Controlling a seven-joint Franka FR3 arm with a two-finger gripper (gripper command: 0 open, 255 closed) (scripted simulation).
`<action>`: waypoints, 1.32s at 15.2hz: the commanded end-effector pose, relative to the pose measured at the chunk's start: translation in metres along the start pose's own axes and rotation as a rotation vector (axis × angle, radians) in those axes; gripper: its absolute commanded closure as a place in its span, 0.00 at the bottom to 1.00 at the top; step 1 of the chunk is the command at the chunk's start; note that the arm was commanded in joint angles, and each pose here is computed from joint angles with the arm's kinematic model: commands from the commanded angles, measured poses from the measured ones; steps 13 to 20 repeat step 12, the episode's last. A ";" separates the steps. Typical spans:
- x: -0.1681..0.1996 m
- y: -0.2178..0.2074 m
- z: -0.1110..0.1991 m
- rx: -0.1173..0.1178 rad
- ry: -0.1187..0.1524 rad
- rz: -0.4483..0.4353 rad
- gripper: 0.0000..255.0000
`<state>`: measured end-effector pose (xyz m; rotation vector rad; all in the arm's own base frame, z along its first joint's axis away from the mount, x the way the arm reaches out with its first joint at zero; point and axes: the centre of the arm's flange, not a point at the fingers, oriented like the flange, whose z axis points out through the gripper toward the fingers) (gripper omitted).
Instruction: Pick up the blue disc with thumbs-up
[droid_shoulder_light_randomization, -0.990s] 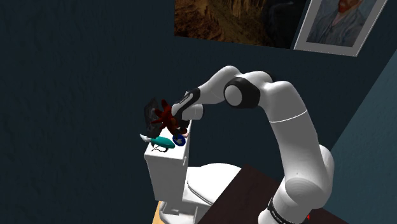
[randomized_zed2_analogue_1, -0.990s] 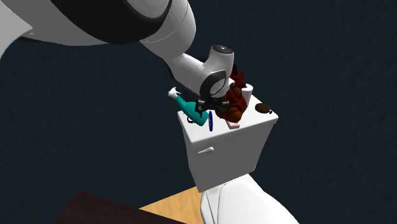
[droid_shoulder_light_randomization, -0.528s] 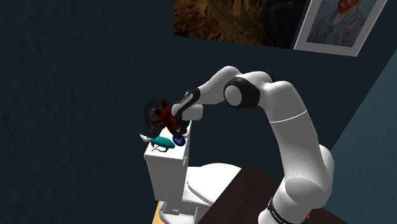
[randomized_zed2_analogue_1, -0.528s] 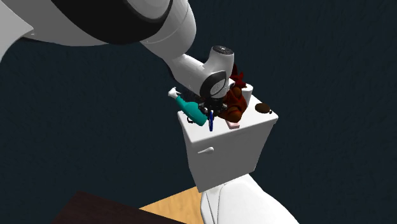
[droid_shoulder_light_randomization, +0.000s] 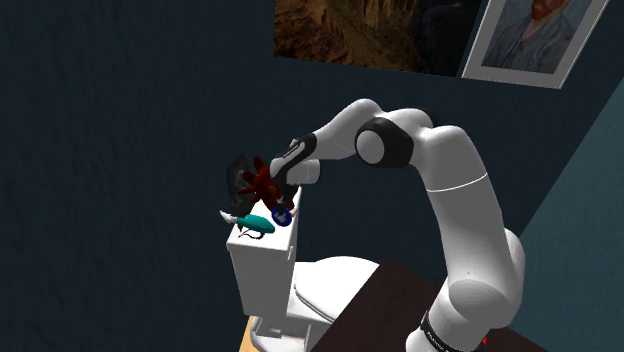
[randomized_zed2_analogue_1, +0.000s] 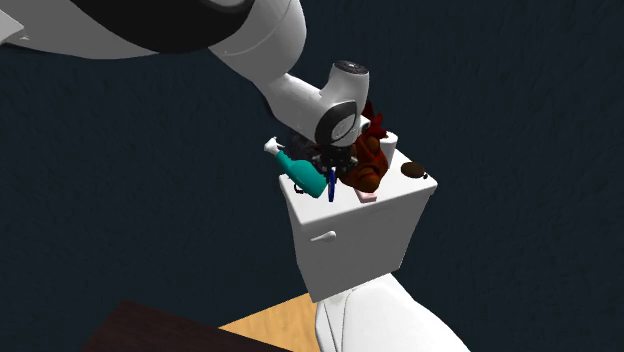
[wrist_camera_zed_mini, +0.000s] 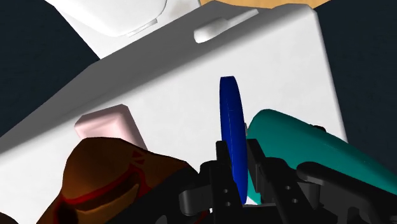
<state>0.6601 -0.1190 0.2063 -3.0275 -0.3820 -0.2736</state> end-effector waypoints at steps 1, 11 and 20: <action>0.002 -0.001 -0.011 0.000 0.000 0.000 1.00; 0.011 -0.003 -0.058 0.000 0.000 0.000 1.00; 0.011 -0.003 -0.058 0.000 0.000 0.000 1.00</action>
